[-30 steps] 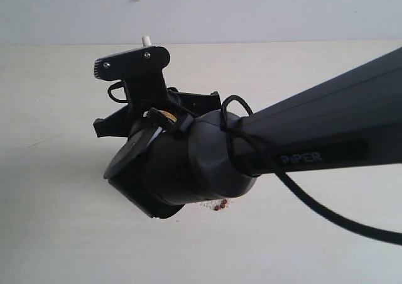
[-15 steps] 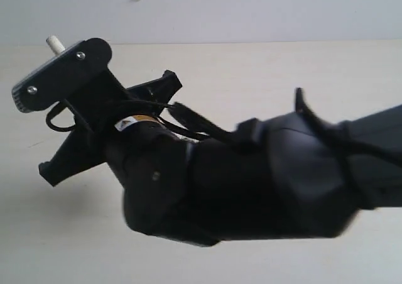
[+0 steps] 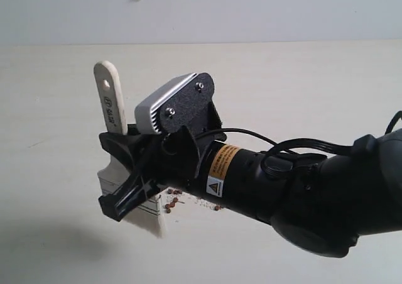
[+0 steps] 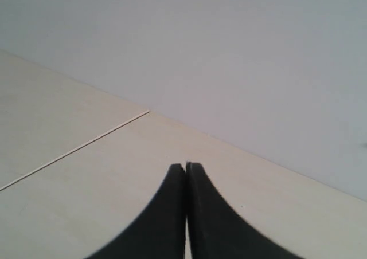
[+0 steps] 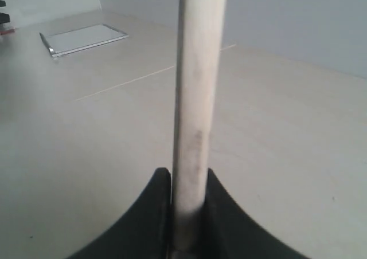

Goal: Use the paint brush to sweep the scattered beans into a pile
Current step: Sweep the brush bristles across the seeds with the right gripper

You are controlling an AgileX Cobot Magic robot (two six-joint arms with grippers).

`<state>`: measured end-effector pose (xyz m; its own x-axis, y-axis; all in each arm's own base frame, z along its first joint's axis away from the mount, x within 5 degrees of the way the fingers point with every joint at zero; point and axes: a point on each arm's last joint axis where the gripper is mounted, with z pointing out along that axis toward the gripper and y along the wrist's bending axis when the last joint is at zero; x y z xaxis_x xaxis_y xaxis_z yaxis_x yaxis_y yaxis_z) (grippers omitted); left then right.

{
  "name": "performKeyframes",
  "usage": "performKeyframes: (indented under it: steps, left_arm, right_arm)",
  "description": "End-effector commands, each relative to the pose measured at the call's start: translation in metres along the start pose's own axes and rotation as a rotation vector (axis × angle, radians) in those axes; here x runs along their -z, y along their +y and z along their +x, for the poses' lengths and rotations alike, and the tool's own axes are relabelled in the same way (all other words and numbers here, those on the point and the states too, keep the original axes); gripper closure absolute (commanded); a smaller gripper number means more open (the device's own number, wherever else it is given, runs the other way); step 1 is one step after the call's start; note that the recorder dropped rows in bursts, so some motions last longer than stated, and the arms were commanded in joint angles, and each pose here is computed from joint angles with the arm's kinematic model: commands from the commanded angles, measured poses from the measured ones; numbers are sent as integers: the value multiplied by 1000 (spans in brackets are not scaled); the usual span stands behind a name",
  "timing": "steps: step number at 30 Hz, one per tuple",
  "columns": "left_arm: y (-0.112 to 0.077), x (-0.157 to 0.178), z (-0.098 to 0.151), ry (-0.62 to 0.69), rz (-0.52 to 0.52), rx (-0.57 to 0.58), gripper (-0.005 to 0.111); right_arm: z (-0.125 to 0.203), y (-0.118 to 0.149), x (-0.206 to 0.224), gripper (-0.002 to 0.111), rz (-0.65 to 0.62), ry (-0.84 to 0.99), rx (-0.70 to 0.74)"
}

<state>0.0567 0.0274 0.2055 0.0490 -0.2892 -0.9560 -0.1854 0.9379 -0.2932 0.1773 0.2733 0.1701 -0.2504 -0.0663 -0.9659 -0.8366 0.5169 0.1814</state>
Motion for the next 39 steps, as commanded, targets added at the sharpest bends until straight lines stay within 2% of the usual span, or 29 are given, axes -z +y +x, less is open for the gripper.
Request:
performKeyframes:
  steps: [1,10,13,17,26,30,34,39]
  left_arm:
    - [0,0,1,-1,2,6,107]
    - [0,0,1,-1,2,6,107]
    - [0,0,1,-1,2,6,107]
    - [0,0,1,-1,2,6,107]
    - [0,0,1,-1,2,6,107]
    - [0,0,1,-1,2,6,107]
    - [0,0,1,-1,2,6,107]
    - [0,0,1,-1,2,6,107]
  right_arm:
    - [6,-11,-1,108,-11,3,-17]
    - [25,-33,-4,108,38,77,-99]
    - [26,-46,-3,108,80,79,-114]
    - [25,-68,1,108,196,76,-176]
    - [17,-103,12,108,296,20,-193]
    - [11,-109,15,108,281,-31,-173]
    - [-1,-100,16,108,191,-60,-165]
    - [-41,-85,32,108,137,-150,-127]
